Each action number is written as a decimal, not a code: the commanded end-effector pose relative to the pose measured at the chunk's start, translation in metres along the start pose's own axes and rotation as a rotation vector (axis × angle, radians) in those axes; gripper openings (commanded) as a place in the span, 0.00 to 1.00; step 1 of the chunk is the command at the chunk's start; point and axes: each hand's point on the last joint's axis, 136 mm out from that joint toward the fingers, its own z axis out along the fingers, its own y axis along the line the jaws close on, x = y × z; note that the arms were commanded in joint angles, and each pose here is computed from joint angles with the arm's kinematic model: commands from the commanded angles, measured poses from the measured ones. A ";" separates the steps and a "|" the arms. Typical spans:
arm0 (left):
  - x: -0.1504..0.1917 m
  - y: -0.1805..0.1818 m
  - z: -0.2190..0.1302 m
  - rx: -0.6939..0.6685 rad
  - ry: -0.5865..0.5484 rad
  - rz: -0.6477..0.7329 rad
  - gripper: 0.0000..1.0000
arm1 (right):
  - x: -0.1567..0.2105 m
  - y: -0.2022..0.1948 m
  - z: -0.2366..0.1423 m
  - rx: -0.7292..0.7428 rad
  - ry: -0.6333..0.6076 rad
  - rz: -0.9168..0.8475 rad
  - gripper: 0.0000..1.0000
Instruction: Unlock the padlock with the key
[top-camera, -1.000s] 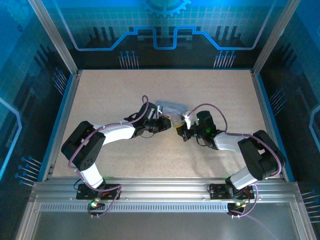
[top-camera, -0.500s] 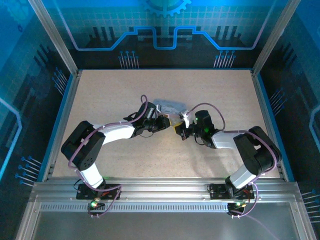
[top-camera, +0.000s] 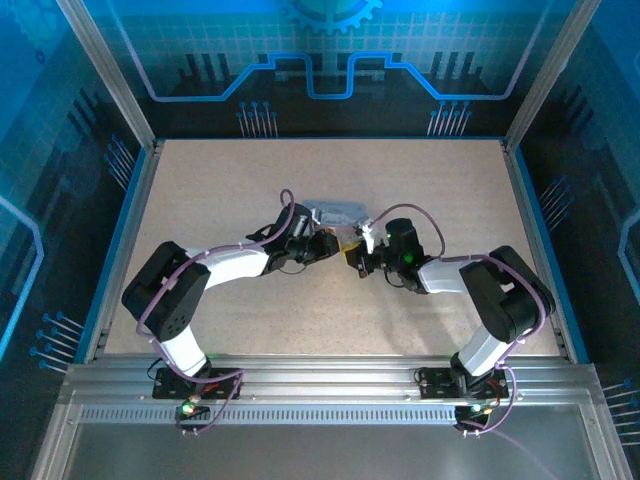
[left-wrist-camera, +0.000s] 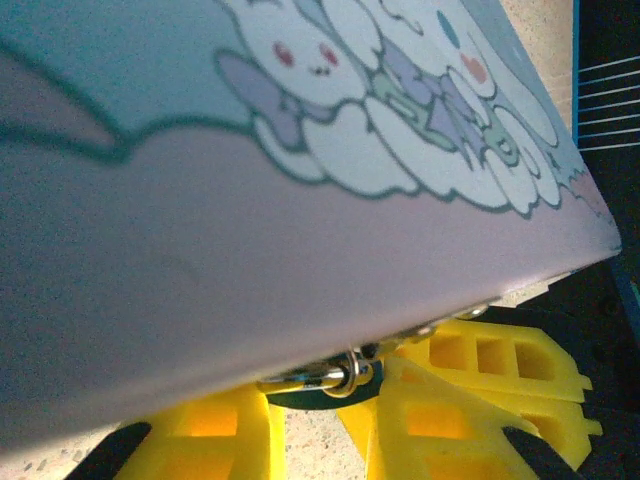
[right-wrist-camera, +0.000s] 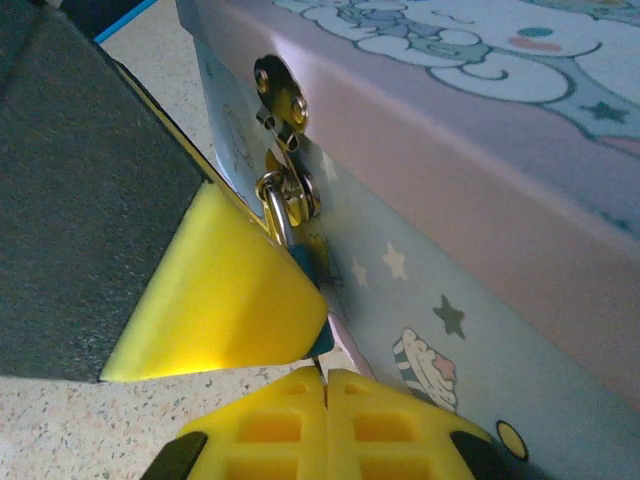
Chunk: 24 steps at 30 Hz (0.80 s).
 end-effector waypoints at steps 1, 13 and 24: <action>0.006 -0.050 -0.010 0.168 0.035 0.056 0.14 | -0.012 0.005 0.006 -0.015 -0.041 -0.016 0.00; 0.010 -0.043 -0.004 0.158 0.046 0.046 0.14 | -0.027 0.005 0.001 -0.011 -0.074 -0.019 0.00; 0.025 -0.027 0.022 0.151 0.089 0.003 0.14 | 0.008 -0.007 0.002 0.030 -0.007 0.041 0.00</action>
